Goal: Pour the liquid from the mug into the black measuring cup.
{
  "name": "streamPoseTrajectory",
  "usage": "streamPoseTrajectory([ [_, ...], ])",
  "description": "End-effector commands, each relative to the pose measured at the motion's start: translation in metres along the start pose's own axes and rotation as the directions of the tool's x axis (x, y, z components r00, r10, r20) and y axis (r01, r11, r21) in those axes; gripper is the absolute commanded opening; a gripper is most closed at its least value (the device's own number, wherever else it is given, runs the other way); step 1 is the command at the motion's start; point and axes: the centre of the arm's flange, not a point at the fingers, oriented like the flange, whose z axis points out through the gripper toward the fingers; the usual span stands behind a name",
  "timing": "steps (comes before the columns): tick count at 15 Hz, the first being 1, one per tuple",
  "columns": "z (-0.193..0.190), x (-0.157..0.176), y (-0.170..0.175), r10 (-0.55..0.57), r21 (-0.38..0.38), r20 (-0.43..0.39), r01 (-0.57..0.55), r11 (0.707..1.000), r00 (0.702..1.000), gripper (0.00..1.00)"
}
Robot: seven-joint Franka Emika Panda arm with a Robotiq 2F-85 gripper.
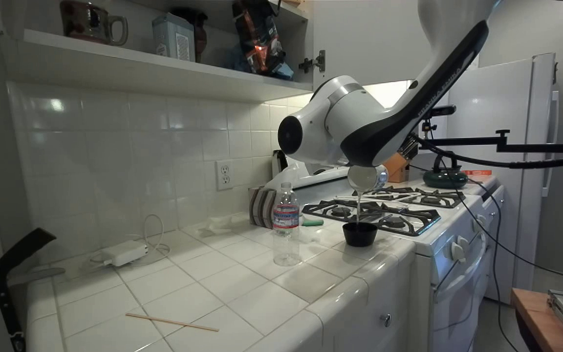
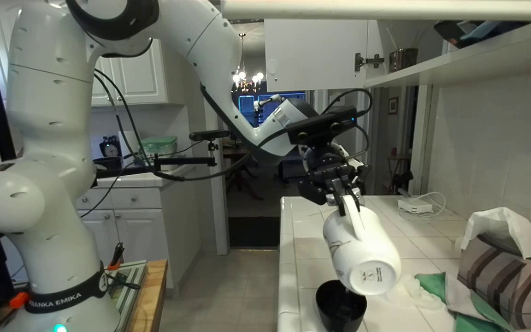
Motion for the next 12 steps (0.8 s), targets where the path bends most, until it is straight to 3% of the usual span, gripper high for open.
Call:
streamPoseTrajectory([
  [1, -0.008, 0.0, 0.005, 0.005, -0.037, 0.07, -0.002, 0.999, 0.998, 0.04],
  [12, -0.011, 0.011, -0.002, -0.028, -0.072, 0.19, 0.043, 0.996, 0.981, 0.04],
])
